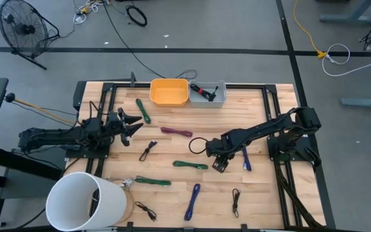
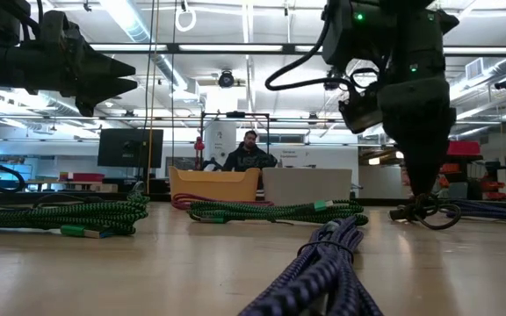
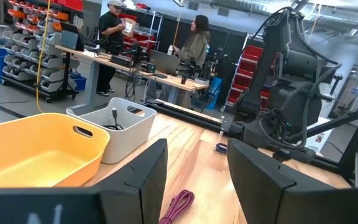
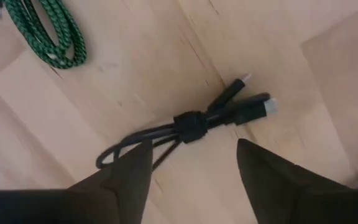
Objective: Pick & Place USB Port
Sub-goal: Put the black charger cable into the gray bin
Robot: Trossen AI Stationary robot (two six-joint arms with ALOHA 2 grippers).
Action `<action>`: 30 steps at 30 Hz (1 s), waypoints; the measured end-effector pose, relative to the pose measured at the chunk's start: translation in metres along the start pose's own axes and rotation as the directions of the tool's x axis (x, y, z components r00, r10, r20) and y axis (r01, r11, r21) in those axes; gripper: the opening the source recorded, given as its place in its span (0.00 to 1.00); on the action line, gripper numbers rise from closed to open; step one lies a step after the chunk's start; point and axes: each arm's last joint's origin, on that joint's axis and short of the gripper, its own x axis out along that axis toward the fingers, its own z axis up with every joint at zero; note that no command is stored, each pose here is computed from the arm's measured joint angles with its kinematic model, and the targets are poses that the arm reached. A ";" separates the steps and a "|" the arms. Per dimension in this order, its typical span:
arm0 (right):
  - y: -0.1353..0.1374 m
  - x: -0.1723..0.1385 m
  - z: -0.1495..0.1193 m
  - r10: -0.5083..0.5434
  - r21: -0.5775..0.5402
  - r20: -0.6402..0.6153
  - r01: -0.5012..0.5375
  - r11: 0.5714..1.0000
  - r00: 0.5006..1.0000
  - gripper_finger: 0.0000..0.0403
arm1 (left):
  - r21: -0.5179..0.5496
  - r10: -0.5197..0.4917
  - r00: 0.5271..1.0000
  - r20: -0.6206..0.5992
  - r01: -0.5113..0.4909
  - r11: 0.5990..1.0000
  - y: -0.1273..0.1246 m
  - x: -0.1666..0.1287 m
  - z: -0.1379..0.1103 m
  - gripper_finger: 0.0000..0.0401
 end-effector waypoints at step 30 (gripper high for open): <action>-0.018 0.035 -0.014 0.009 0.015 0.032 -0.009 1.000 0.999 0.16 | 0.000 0.000 1.000 -0.002 0.000 1.000 0.000 0.000 0.000 0.43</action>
